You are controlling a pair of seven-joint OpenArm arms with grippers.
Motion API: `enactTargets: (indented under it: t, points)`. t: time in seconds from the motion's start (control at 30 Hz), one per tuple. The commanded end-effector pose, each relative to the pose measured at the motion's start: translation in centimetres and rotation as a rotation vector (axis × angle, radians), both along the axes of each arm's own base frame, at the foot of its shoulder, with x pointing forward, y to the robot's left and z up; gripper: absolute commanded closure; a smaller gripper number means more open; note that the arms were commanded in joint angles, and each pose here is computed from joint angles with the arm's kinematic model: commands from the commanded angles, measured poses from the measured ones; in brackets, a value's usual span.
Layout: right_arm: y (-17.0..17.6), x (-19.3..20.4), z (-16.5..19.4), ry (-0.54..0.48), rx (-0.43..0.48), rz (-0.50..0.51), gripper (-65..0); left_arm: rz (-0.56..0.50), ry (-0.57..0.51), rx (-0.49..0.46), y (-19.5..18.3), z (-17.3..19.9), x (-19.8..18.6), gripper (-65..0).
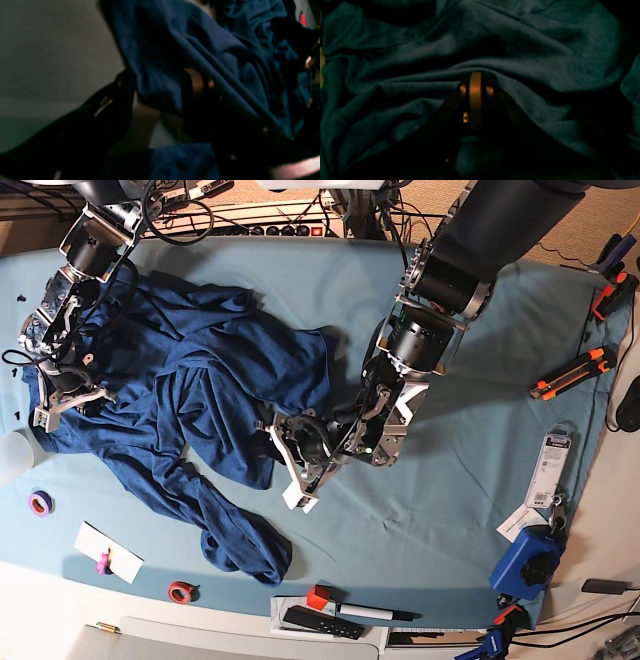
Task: Layout the t-shirt on the table in an organized manner, then fold the t-shirt properly
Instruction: 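Drag the grasped fabric with the left gripper away from the right gripper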
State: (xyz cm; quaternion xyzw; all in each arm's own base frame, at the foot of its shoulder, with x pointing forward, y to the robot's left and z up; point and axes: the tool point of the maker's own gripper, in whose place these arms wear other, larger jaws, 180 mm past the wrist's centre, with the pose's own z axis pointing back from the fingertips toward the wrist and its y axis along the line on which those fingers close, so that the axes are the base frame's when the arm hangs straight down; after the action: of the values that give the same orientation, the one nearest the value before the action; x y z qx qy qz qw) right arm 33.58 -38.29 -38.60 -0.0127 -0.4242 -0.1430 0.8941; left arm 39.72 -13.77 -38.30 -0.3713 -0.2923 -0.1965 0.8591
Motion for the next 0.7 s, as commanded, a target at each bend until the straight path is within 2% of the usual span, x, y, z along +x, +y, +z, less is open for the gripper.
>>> enactTargets:
  t: [0.0,0.2,0.3,0.47,0.67]
  points:
    - [-0.8,0.0,0.6,0.010,-0.023,-0.006,-2.4,-0.049,-0.018,-0.005,-1.6,1.3,-0.2,-28.3]
    - [-0.8,0.0,0.6,0.010,-0.023,-0.006,-2.4,-0.208,-0.057,0.081,-3.7,0.1,-3.1,-28.3]
    - [-0.8,0.0,0.6,0.011,-0.023,-0.006,-2.4,-0.275,-0.112,0.125,-4.7,-0.4,-4.2,-28.3]
    - [-0.8,0.0,0.6,0.011,-0.022,-0.006,-2.4,-0.245,-0.208,0.245,-3.9,-0.6,-2.2,-28.3]
    - [-0.7,0.0,0.6,0.011,-0.022,-0.006,-2.4,-0.180,-0.263,0.294,-2.9,1.2,0.9,-27.3]
